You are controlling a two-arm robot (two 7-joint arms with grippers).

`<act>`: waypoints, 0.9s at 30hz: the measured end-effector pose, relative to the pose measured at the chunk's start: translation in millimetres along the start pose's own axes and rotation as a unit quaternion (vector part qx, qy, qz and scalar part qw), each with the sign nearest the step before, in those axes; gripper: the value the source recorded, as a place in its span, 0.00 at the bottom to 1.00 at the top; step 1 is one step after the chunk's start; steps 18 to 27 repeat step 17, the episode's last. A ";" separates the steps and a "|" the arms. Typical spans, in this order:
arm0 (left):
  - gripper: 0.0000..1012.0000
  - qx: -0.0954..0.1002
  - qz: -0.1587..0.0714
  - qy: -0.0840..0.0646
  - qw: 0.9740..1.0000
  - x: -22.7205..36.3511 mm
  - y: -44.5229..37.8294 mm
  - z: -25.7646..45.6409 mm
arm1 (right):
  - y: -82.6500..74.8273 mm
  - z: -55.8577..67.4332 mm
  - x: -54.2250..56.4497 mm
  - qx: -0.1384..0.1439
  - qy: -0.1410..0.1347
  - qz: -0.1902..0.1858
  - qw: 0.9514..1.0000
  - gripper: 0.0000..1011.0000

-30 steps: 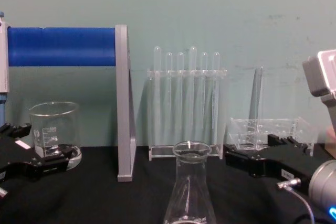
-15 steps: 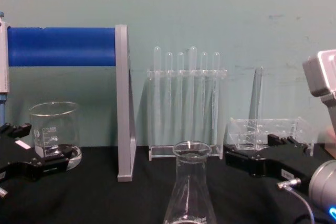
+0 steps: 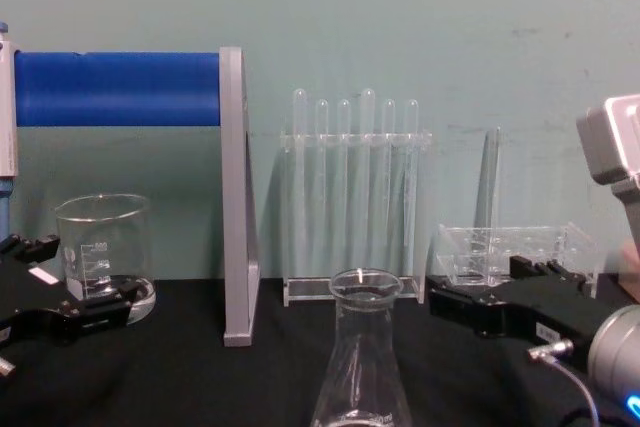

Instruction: Grasp the erlenmeyer flask with one hand, shake it three times, then place it back.

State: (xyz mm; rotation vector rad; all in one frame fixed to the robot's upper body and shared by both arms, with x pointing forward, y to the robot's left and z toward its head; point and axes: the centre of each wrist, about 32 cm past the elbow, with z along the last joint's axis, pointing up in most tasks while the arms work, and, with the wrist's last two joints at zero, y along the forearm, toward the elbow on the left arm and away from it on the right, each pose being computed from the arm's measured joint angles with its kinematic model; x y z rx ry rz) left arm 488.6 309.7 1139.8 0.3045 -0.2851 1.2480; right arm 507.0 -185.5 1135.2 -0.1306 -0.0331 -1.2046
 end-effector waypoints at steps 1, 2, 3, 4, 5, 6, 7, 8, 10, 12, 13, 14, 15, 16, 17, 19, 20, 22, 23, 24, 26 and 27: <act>0.99 0.000 0.000 0.000 1.000 0.0 0.0 0.0 | 0.0 0.0 0.0 0.000 0.000 0.000 1.000 0.99; 0.99 0.000 0.000 0.000 1.000 0.0 0.0 0.0 | 0.0 0.0 0.0 0.000 0.000 0.000 1.000 0.99; 0.99 0.000 0.000 0.000 1.000 0.0 0.0 0.0 | 0.0 0.0 0.0 0.000 0.000 0.000 1.000 0.99; 0.99 0.000 0.000 0.000 1.000 0.0 0.0 0.0 | 0.0 0.0 0.0 0.000 0.000 0.000 1.000 0.99; 0.99 0.000 0.000 0.000 1.000 0.0 0.0 0.0 | 0.0 0.0 0.0 0.000 0.000 0.000 1.000 0.99; 0.99 0.000 0.000 0.000 1.000 0.0 0.0 0.0 | 0.0 0.0 0.0 0.000 0.000 0.000 1.000 0.99; 0.99 0.000 0.000 0.000 1.000 0.0 0.0 0.0 | 0.0 0.0 0.0 0.000 0.000 0.000 1.000 0.99; 0.99 0.000 0.000 0.000 1.000 0.0 0.0 0.0 | 0.0 0.0 0.0 0.000 0.000 0.000 1.000 0.99; 0.99 0.000 0.000 0.000 1.000 0.0 0.0 0.0 | 0.0 0.0 0.0 0.000 0.000 0.000 1.000 0.99; 0.99 0.000 0.000 0.000 1.000 0.0 0.0 0.0 | 0.0 0.0 0.0 0.000 0.000 0.000 1.000 0.99; 0.99 0.000 0.000 0.000 1.000 0.0 0.0 0.0 | 0.0 0.0 0.0 0.000 0.000 0.000 1.000 0.99; 0.99 0.000 0.000 0.000 1.000 0.0 0.0 0.0 | 0.0 0.0 0.0 0.000 0.000 0.000 1.000 0.99; 0.99 0.000 0.000 0.000 1.000 0.0 0.0 0.0 | 0.0 0.0 0.0 0.000 0.000 0.000 1.000 0.99; 0.99 0.000 0.000 0.000 1.000 0.0 0.0 0.0 | 0.0 0.0 0.0 0.000 0.000 0.000 1.000 0.99; 0.99 0.000 0.000 0.000 1.000 0.0 0.0 0.0 | 0.0 0.0 0.0 0.000 0.000 0.000 1.000 0.99; 0.99 0.000 0.000 0.000 1.000 0.0 0.0 0.0 | 0.0 0.0 0.0 0.000 0.000 0.000 1.000 0.99; 0.99 0.000 0.000 0.000 1.000 0.0 0.0 0.0 | 0.0 0.0 0.0 0.000 0.000 0.000 1.000 0.99; 0.99 0.000 0.000 0.000 1.000 0.0 0.0 0.0 | 0.0 0.0 0.0 0.000 0.000 0.000 1.000 0.99; 0.99 0.000 0.000 0.000 1.000 0.0 0.0 0.0 | 0.0 0.0 0.0 0.000 0.000 0.000 1.000 0.99; 0.99 0.000 0.000 0.000 1.000 0.0 0.0 0.0 | 0.0 0.0 0.0 0.000 0.000 0.000 1.000 0.99; 0.99 0.000 0.000 0.000 1.000 0.0 0.0 0.0 | 0.0 0.0 0.0 0.000 0.000 0.000 1.000 0.99; 0.99 0.000 0.000 0.000 1.000 0.0 0.0 0.0 | 0.0 0.0 0.0 0.000 0.000 0.000 1.000 0.99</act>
